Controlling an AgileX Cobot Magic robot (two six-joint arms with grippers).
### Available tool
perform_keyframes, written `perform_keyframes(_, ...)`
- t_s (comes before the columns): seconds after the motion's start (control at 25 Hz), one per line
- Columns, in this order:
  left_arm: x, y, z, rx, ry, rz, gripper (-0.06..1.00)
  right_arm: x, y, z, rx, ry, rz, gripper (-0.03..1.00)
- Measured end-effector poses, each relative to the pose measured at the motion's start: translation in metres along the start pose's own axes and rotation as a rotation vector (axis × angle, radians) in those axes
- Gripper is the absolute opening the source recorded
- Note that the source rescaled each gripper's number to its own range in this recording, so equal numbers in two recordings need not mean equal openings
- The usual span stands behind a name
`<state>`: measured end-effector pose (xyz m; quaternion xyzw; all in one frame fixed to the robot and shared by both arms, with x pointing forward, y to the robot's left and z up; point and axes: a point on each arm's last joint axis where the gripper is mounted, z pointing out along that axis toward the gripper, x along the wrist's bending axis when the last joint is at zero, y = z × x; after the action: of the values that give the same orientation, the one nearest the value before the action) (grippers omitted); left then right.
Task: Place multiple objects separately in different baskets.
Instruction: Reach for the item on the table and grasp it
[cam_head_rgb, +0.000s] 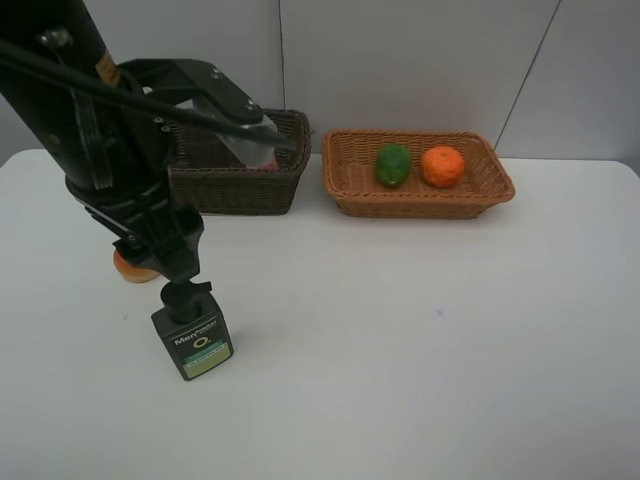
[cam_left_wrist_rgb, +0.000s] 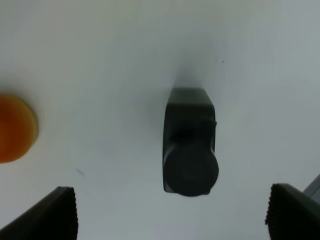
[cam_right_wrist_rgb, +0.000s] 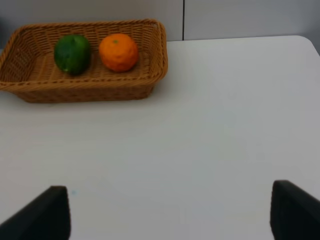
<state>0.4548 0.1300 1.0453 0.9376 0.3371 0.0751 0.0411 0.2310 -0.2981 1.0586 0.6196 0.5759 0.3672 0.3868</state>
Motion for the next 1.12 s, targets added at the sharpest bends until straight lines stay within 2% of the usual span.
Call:
perform_keyframes(0.52, -0.008, -0.006, 0.042, 0.101, -0.047, 0.000, 0.98, 0.000, 0.000, 0.000, 0.000, 0.000, 0.000, 0.72)
perform_keyframes(0.8, -0.011, -0.013, 0.061, 0.073, -0.048, 0.003, 0.98, 0.000, 0.000, 0.000, 0.000, 0.000, 0.000, 0.72)
perform_keyframes(1.12, -0.014, -0.007, 0.095, 0.150, -0.072, 0.004, 0.98, 0.000, 0.000, 0.000, 0.000, 0.000, 0.000, 0.72)
